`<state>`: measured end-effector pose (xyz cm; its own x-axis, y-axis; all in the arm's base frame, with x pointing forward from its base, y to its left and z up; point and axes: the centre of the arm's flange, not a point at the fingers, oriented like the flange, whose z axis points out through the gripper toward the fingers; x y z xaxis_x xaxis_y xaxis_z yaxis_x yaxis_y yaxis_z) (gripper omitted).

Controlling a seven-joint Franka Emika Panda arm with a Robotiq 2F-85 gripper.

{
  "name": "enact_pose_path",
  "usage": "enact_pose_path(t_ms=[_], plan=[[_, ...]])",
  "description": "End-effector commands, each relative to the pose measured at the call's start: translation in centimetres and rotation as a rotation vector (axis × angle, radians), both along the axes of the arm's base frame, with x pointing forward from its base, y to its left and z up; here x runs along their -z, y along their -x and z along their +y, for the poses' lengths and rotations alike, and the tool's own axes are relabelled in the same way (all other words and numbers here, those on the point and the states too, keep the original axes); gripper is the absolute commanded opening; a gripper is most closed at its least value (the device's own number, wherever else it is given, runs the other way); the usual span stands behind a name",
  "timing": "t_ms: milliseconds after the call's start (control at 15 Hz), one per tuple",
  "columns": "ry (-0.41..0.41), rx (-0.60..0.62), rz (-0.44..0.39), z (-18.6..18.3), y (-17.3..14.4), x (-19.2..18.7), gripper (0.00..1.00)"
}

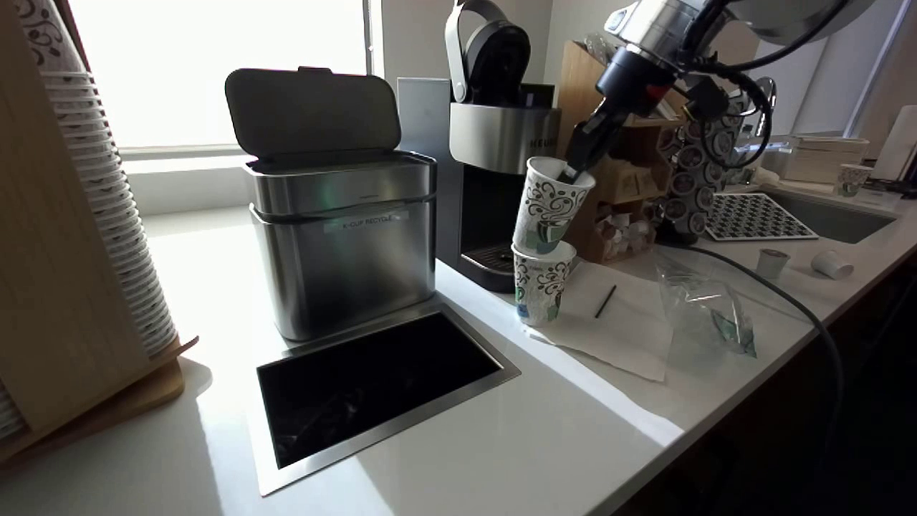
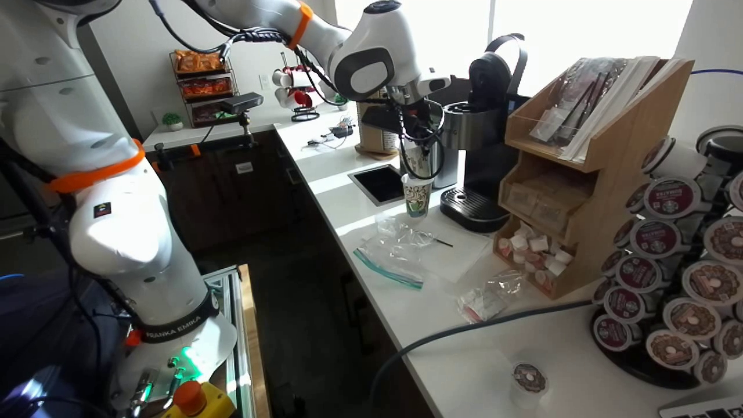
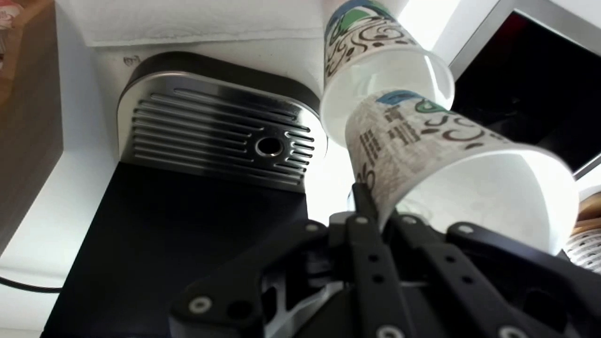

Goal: Put the cups together

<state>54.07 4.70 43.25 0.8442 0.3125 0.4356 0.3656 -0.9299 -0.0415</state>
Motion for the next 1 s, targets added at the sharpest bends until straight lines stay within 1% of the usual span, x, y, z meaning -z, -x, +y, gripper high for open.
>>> enact_pose_path(t_ms=[0,333,667,933], plan=[[0.017,0.010,0.046,0.2,-1.1,0.3,0.01],[0.041,0.015,0.102,0.4,-1.7,0.9,0.01],[0.047,0.014,0.172,0.6,-1.6,1.1,0.01],[0.044,0.023,0.206,0.5,-1.7,1.4,0.01]])
